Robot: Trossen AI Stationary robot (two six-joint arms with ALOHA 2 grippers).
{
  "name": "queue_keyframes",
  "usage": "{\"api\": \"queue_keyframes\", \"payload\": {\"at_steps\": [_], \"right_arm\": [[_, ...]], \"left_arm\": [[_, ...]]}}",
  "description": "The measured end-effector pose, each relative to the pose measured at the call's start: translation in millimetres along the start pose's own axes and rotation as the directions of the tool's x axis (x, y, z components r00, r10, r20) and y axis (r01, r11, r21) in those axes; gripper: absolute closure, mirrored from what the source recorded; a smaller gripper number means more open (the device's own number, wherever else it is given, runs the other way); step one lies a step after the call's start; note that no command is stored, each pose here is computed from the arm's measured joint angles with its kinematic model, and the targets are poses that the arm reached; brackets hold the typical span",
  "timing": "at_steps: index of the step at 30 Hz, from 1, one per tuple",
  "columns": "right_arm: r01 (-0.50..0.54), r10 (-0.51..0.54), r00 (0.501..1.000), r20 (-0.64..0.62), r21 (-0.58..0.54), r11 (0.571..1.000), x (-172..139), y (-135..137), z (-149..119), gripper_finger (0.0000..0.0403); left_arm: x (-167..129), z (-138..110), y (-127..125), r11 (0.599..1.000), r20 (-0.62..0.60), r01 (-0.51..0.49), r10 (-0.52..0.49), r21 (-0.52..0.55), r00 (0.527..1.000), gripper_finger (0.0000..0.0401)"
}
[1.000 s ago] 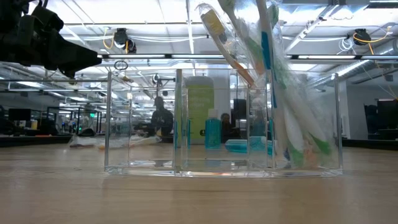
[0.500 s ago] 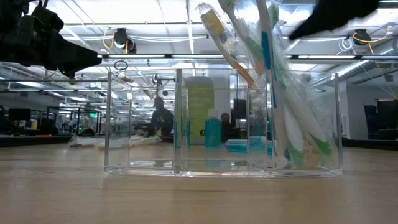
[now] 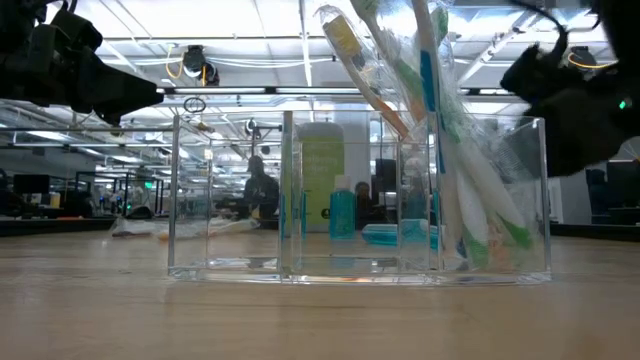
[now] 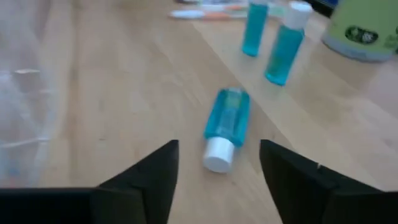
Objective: Pick & Place toothbrushing station
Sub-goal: Put the mouthwash into the transparent organizer
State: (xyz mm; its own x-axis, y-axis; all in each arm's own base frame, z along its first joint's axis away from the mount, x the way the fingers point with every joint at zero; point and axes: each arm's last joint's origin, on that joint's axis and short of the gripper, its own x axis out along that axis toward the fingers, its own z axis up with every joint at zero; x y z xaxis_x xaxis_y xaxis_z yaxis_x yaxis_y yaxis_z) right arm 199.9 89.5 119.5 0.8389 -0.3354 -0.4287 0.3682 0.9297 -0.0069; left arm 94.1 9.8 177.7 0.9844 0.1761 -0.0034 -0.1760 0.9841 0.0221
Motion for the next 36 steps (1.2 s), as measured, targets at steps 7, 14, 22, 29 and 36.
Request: {"api": "queue_keyframes", "payload": {"at_steps": [7,14,22,29,36], "right_arm": [[-0.006,0.006,0.999,-0.053,-0.006,1.0,23,-1,-7,0.0169],[0.016,-0.017,0.996,-0.083,-0.006,1.0,34,-6,-12,0.0187],[-0.035,0.038,0.992,-0.117,0.029,0.999,48,-8,-19,0.0191],[-0.002,0.004,0.993,-0.118,0.023,1.0,51,-11,-22,0.0215],[-0.005,0.004,0.997,-0.082,-0.009,1.0,53,-12,-18,0.0263]], "left_arm": [[0,0,0,1.0,0.0,0.0,0.0,0.0,1.0,0.0235],[0,0,0,1.0,0.0,0.0,0.0,0.0,1.0,0.0235],[0,0,0,1.0,0.0,0.0,0.0,0.0,1.0,0.0235],[0,0,0,1.0,0.0,0.0,0.0,0.0,1.0,0.0235],[0,0,0,1.0,0.0,0.0,0.0,0.0,1.0,0.0235]]}}
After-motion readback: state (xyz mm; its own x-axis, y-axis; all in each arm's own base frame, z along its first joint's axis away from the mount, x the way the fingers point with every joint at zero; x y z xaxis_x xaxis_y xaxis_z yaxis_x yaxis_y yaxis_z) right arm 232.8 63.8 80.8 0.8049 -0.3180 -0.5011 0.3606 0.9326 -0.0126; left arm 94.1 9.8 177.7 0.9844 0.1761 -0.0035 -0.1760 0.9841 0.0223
